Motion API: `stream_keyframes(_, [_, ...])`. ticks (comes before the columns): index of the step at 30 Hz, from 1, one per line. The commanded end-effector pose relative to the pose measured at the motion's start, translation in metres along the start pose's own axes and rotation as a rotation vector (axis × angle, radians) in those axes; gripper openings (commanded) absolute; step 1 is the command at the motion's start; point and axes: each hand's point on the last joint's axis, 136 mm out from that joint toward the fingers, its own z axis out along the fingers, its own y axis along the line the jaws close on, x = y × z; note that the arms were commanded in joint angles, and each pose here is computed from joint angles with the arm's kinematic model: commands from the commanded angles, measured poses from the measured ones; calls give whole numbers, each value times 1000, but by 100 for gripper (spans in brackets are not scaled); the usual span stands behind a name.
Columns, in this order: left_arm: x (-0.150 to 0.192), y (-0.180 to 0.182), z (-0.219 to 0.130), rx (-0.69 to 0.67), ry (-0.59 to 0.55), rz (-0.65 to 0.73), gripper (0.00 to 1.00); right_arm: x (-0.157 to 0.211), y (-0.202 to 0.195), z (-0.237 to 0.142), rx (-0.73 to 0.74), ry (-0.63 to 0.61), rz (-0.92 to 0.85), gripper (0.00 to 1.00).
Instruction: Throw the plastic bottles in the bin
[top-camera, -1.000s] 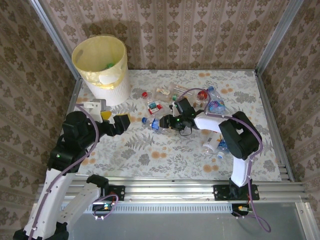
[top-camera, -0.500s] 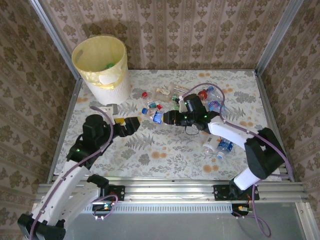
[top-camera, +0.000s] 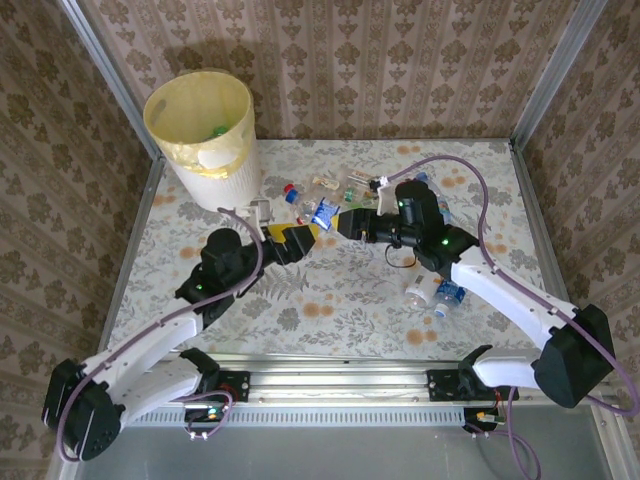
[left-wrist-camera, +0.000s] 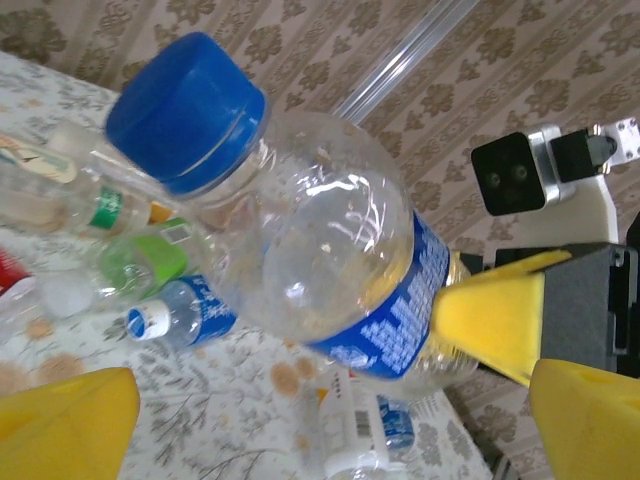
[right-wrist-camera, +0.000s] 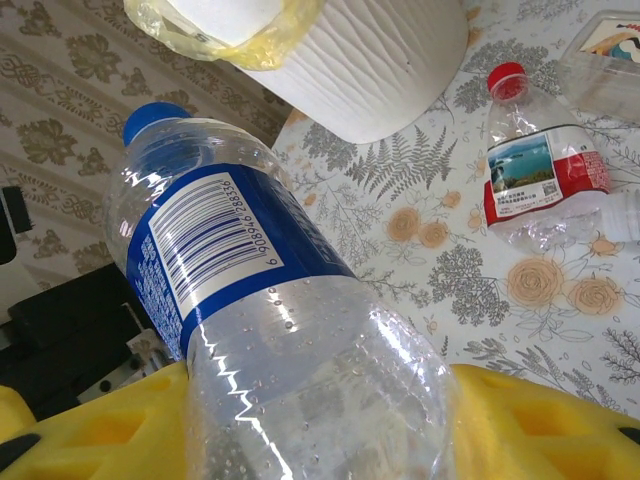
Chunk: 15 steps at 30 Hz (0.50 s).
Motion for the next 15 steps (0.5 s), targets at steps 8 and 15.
stream_keyframes(8, [-21, -25, 27, 104, -71, -1, 98, 10, 17, -14, -91, 0, 8, 45])
stream_keyframes(15, [-21, -25, 37, 117, -66, -4, 90, 16, 24, -20, -136, 4, 20, 45])
